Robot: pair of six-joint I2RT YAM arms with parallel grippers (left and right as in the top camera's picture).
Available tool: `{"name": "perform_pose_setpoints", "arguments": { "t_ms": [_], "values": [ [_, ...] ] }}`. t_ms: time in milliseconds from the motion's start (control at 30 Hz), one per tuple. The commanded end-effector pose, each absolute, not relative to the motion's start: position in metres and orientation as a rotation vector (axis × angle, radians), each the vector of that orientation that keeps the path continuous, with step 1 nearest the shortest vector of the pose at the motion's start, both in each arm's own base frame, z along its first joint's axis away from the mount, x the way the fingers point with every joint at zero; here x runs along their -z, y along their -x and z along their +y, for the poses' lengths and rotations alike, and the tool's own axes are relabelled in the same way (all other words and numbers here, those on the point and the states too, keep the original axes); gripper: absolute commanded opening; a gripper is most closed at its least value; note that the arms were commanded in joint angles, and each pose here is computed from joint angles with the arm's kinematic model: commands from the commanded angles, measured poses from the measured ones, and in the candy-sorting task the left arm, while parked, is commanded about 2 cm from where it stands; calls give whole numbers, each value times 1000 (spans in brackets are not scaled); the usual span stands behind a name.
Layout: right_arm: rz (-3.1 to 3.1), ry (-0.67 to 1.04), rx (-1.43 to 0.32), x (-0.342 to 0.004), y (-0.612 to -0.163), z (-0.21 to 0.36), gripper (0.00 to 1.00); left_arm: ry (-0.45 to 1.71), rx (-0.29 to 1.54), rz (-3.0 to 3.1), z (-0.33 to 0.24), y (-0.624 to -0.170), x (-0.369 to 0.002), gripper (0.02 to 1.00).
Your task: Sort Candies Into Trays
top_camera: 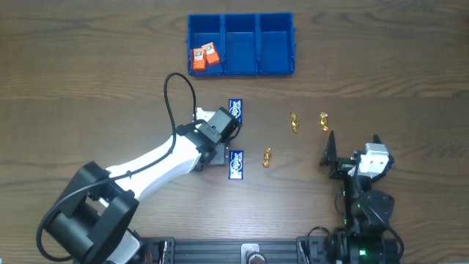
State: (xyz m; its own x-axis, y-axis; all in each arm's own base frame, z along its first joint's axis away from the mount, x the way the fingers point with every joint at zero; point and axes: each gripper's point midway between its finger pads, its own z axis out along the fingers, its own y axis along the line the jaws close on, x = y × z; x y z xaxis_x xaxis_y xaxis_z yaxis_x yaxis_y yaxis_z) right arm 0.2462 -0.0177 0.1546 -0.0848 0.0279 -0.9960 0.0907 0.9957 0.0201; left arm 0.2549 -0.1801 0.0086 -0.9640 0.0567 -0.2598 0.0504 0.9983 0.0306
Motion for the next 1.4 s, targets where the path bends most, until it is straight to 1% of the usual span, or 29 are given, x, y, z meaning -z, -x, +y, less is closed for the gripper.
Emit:
{"name": "perform_pose_setpoints", "arguments": {
  "t_ms": [33,167,267,433,533,733,900,1033,1133,1200,1233,1300,1400],
  "values": [
    [1660,-84,64,-153,-246,-19,998,-32,-70,2891,-174,-256,-1,772],
    [1660,-84,64,-153,-246,-19,998,-14,-65,2893,-174,-258,2,669],
    [1660,-84,64,-153,-246,-19,998,-13,-64,2891,-174,-259,4,649],
    [1660,-84,64,-153,-246,-19,998,-14,-67,2894,-174,-259,6,588],
    [1660,-84,64,-153,-246,-19,998,-13,-67,2894,-174,-259,7,573],
    [1660,-84,64,-153,-246,-19,998,-13,-47,2896,-178,-261,11,472],
    [1660,-84,64,-153,-246,-19,998,2,-32,2901,-177,-262,11,351],
    [1660,-84,64,-153,-246,-19,998,23,5,2873,-180,-269,4,312],
    [1660,-84,64,-153,-246,-19,998,62,76,2792,-183,-285,-25,299],
    [1660,-84,64,-153,-246,-19,998,107,106,2656,-181,-309,-75,299],
    [1660,-84,64,-153,-246,-19,998,140,100,2571,-177,-324,-110,288],
    [1660,-84,64,-153,-246,-19,998,133,89,2463,-176,-345,-155,283],
    [1660,-84,64,-153,-246,-19,998,111,49,2268,-173,-399,-237,288]
  ]
}}
